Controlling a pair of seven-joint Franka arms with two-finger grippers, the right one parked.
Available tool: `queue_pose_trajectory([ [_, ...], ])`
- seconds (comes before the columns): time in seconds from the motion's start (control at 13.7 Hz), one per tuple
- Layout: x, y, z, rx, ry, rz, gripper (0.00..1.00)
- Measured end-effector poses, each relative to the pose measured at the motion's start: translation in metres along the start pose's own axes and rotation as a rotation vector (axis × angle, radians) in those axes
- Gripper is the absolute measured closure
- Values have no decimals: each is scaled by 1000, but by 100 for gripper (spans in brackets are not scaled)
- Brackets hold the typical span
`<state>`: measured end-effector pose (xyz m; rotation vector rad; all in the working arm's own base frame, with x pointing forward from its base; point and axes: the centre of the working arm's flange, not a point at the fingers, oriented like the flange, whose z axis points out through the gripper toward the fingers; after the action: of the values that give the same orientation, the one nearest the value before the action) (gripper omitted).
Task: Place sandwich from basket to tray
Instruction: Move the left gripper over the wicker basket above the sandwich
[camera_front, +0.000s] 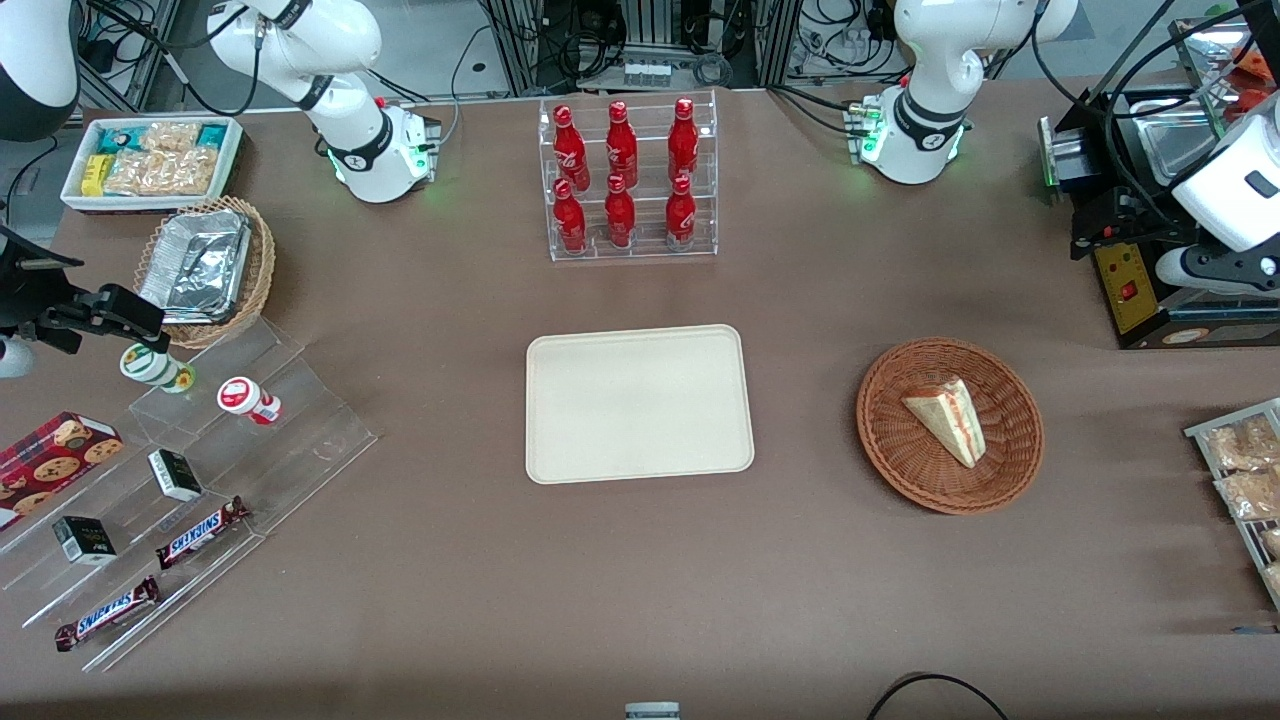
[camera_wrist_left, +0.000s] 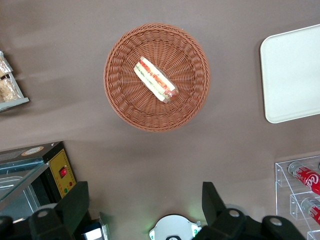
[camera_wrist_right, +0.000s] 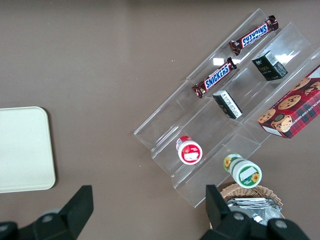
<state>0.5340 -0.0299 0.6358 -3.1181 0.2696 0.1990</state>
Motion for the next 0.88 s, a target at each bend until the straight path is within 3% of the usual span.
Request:
queue_pose_trajectory([
  [0.37,3,0,12,-2,-17,0,0],
  [0.88,23,0,78,-5,-32,5,0],
])
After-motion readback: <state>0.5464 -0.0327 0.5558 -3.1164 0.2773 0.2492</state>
